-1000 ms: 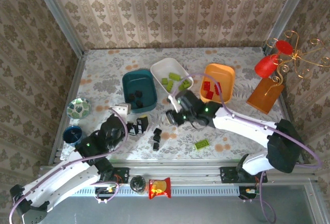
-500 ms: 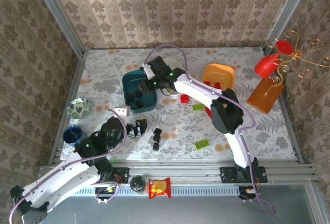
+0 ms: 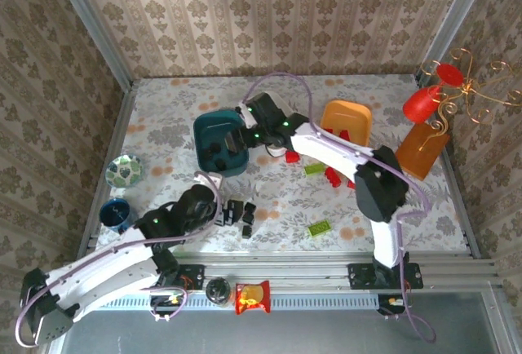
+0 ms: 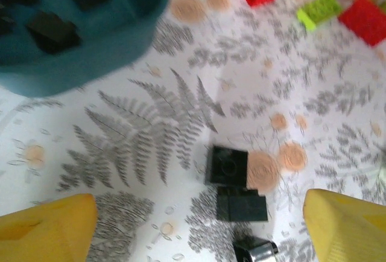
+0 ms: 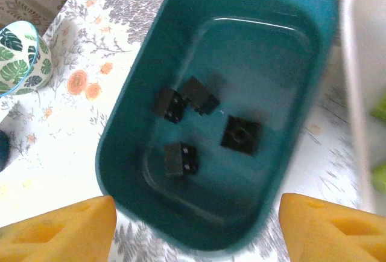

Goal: Sort the legos into containers by color
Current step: Pick up the lego from the middle-left of the table, then place the lego in the container, then pick up the lego from the bottom-center of the table, then place the lego in the container.

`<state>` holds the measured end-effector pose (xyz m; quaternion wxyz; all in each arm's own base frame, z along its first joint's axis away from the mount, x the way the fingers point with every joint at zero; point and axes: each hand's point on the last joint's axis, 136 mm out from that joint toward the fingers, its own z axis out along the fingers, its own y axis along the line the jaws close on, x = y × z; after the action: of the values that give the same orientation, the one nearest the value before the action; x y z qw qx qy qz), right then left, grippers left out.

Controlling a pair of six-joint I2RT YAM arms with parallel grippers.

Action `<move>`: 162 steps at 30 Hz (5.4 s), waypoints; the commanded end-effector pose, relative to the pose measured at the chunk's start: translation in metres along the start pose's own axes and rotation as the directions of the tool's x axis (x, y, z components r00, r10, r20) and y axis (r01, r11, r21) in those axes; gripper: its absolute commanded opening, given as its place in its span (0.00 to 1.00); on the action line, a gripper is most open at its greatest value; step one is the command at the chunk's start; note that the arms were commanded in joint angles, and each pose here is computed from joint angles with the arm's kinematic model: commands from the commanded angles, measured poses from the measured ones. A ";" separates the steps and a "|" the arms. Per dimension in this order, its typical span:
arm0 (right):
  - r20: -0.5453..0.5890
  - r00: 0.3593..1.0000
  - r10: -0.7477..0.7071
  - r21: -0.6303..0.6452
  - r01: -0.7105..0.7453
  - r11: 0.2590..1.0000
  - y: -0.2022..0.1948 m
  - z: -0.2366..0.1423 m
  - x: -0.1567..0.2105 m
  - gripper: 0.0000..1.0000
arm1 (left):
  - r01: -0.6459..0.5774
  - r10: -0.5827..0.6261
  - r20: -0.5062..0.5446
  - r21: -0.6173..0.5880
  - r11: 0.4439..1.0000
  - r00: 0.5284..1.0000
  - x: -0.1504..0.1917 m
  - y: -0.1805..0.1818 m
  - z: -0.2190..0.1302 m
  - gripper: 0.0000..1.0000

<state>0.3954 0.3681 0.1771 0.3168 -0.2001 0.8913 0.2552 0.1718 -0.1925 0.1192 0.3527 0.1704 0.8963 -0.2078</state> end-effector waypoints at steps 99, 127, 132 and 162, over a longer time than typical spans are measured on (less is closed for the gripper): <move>-0.357 0.908 -0.219 -0.108 0.193 0.975 0.067 -0.004 0.239 0.67 | 0.071 -0.059 0.120 -0.104 0.992 0.991 -0.069 0.026 -0.033 1.00; -0.211 0.949 -0.233 -0.230 0.183 0.956 0.090 -0.057 0.186 0.24 | 0.124 -0.100 0.131 -0.190 0.974 0.986 -0.042 0.053 -0.051 1.00; -0.057 0.986 -0.154 -0.199 0.140 0.970 0.070 -0.071 0.102 0.23 | 0.139 -0.114 0.141 -0.183 0.973 0.983 -0.041 0.054 -0.051 1.00; 0.140 0.989 0.050 -0.014 -0.049 0.999 0.002 -0.023 -0.019 0.72 | 0.093 -0.094 -0.045 -0.013 0.996 0.995 -0.015 0.011 0.021 0.97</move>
<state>0.4020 0.3724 0.1675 0.3203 -0.1883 0.8901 0.2639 0.2002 -0.1750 0.1153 0.3291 0.1011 0.9207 -0.1839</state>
